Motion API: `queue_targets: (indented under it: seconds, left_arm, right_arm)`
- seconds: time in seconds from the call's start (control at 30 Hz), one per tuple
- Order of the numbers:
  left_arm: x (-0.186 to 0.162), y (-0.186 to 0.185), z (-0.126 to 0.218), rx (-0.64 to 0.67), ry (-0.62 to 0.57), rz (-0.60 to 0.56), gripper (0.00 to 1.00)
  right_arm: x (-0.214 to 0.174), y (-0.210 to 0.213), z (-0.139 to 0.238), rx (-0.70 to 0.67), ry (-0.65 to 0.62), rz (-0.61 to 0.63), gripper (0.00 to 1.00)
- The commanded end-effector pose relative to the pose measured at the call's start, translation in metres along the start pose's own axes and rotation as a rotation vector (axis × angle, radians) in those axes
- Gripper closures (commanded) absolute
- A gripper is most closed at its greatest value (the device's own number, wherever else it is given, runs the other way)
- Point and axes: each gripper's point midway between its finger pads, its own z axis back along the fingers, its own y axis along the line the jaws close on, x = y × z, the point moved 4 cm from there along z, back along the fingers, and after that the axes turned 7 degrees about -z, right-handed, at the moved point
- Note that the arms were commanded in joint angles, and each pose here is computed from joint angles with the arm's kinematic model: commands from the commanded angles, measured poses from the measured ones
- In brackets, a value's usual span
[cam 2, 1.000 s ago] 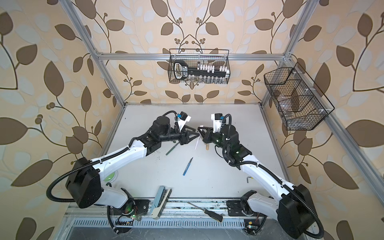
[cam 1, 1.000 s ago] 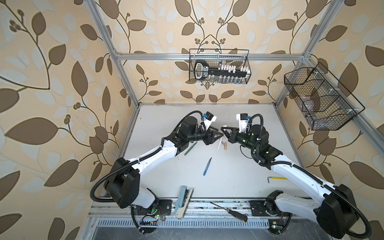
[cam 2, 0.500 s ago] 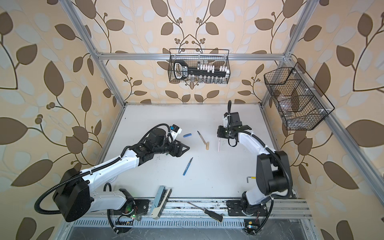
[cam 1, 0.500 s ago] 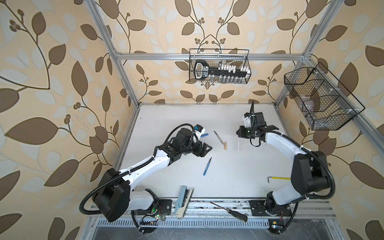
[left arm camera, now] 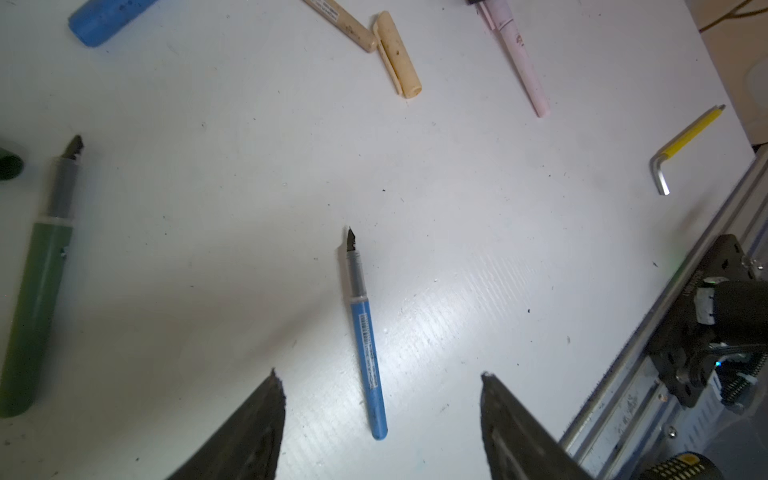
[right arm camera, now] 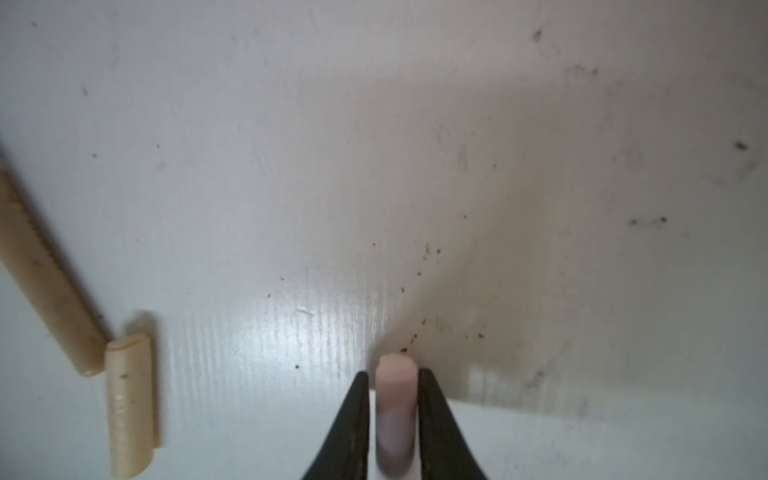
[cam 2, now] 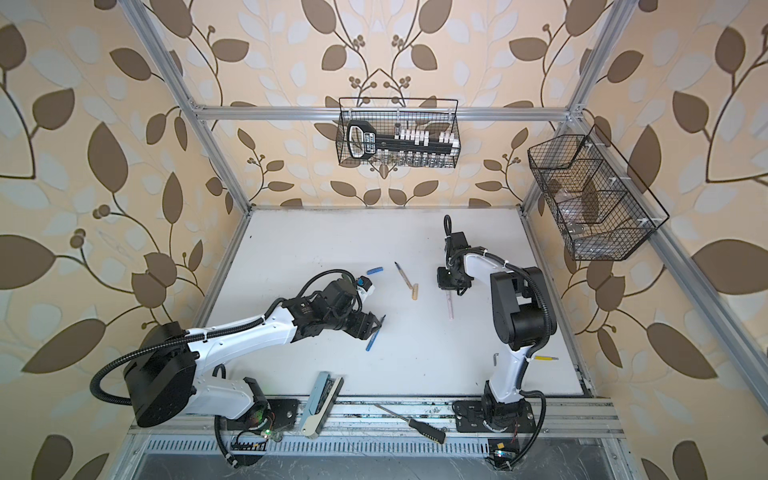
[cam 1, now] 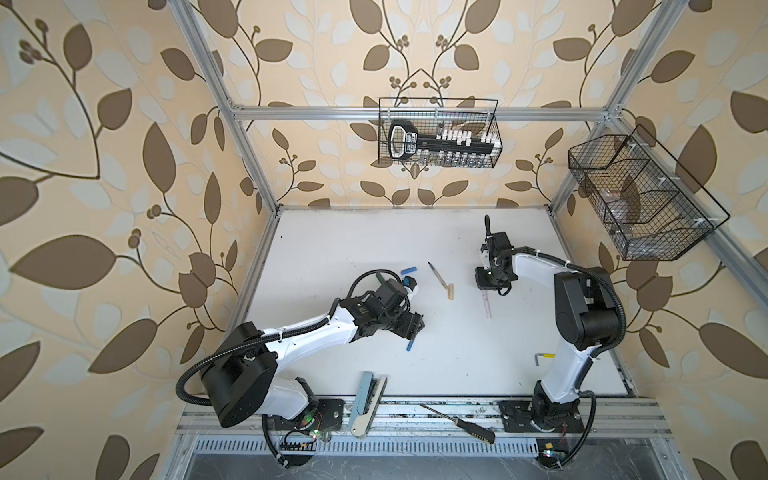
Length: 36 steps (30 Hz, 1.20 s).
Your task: Insert the pens into the pen caps
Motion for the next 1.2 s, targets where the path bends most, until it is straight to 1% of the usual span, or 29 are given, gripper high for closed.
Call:
queue_targets:
  seconds: [0.0,0.03,0.1,0.2,0.27,0.33,0.37,0.5,0.63,0.73,0.97,1.07,1.17]
  left_arm:
    - [-0.005,0.005,-0.005,0.058,-0.001,0.038,0.26]
    - [-0.005,0.007,-0.004,0.069,-0.007,0.044,0.26]
    - [-0.002,0.011,0.0,0.101,-0.032,0.057,0.25]
    - [0.008,0.017,0.015,0.163,-0.089,0.075,0.17]
    - [0.013,0.009,0.02,0.12,-0.095,0.034,0.17]
    - [0.012,0.004,0.016,0.099,-0.044,0.009,0.23]
    - [0.01,0.003,0.012,0.094,-0.012,0.0,0.24]
    - [-0.012,-0.002,-0.011,0.12,0.148,-0.028,0.32]
    - [-0.027,-0.008,-0.024,0.153,0.228,-0.022,0.37]
    - [-0.034,-0.01,-0.031,0.189,0.261,-0.017,0.39]
    - [-0.042,-0.014,-0.051,0.233,0.313,-0.014,0.45]
    - [-0.043,-0.012,-0.055,0.247,0.312,-0.006,0.48]
    - [-0.045,-0.01,-0.055,0.259,0.313,0.0,0.55]
  right_arm:
    - [0.0,-0.007,-0.003,-0.046,0.011,0.035,0.67]
    - [0.0,-0.008,-0.001,-0.051,0.006,0.035,0.63]
    - [0.004,-0.007,0.009,-0.048,-0.021,0.036,0.57]
    - [0.011,0.0,0.031,-0.013,-0.089,0.023,0.52]
    - [0.015,0.007,0.049,0.024,-0.142,0.015,0.51]
    - [0.018,0.014,0.069,0.06,-0.199,0.004,0.49]
    - [0.017,0.018,0.076,0.075,-0.219,0.001,0.49]
    - [0.006,0.031,0.101,0.132,-0.271,-0.004,0.47]
    - [-0.011,0.04,0.115,0.196,-0.305,-0.016,0.47]
    - [-0.026,0.044,0.12,0.234,-0.315,-0.023,0.47]
    - [-0.053,0.045,0.123,0.274,-0.32,-0.039,0.46]
    - [-0.061,0.048,0.122,0.305,-0.318,-0.045,0.46]
    - [-0.066,0.051,0.12,0.31,-0.309,-0.042,0.46]
